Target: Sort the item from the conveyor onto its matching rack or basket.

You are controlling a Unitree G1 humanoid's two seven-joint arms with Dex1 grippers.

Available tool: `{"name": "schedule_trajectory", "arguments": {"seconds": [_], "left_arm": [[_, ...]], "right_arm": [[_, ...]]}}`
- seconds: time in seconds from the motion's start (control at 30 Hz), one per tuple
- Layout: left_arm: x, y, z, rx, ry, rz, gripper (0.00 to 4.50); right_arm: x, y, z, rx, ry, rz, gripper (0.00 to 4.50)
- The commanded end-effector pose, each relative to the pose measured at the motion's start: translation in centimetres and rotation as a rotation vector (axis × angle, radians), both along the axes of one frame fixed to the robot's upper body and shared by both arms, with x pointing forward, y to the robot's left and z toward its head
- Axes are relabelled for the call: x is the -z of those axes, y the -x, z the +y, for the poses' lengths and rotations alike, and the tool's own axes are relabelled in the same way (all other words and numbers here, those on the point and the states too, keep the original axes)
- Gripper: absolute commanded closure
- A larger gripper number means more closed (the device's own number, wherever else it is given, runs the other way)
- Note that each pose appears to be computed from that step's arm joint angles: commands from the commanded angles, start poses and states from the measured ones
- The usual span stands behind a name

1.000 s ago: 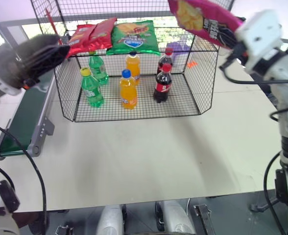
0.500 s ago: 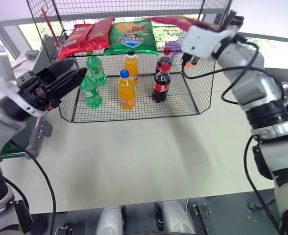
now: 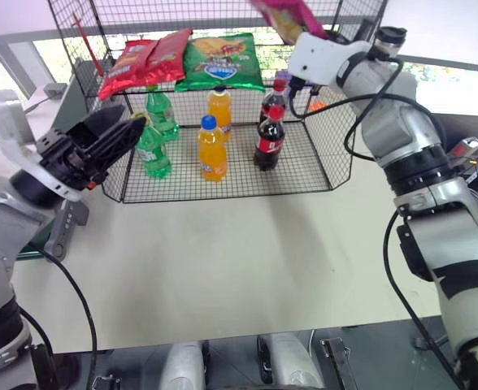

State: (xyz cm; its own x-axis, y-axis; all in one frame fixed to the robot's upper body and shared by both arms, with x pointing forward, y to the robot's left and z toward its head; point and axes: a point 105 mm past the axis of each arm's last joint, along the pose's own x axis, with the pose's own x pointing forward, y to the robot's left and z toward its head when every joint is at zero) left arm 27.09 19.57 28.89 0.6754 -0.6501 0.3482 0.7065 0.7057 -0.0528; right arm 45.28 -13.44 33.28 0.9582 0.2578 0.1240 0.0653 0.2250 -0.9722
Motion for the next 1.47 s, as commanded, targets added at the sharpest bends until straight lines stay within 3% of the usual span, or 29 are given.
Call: {"name": "schedule_trajectory", "arguments": {"seconds": [0.03,0.13,0.47,0.57,0.77,0.9,1.1,1.23,1.33,1.47], "left_arm": [[-0.7,0.4,-0.2,-0.001,-0.001,-0.048,1.42],[-0.5,0.3,0.0,-0.007,0.003,-0.042,1.42],[0.5,-0.3,0.1,-0.008,0.015,-0.012,1.42],[0.6,-0.4,0.2,-0.011,0.011,-0.007,1.42],[1.2,-0.6,0.2,-0.013,0.002,0.015,1.42],[1.6,-0.7,0.4,-0.026,-0.004,0.034,1.42],[2.1,-1.2,0.1,-0.020,-0.034,0.054,1.42],[2.2,-0.6,0.4,-0.044,-0.034,0.074,1.42],[2.8,-0.1,0.7,-0.078,-0.087,0.104,1.42],[5.1,1.4,0.9,-0.150,-0.249,0.167,1.42]], "right_arm": [[-0.9,0.7,0.9,-0.044,0.031,-0.011,1.55],[-0.7,2.0,2.0,-0.135,0.032,0.026,0.12],[0.1,5.3,3.2,-0.361,-0.132,0.149,0.12],[-0.6,6.1,3.1,-0.419,-0.239,0.174,0.12],[-1.7,7.7,3.0,-0.511,-0.303,0.202,0.12],[-3.4,10.4,1.3,-0.626,-0.481,0.249,0.12],[-2.3,9.9,0.1,-0.623,-0.573,0.259,0.12],[-4.1,12.6,-2.6,-0.758,-0.797,0.305,0.12],[-3.8,14.9,-4.1,-0.831,-0.908,0.424,0.12],[1.0,17.3,-5.4,-0.828,-1.054,0.724,0.12]]}}
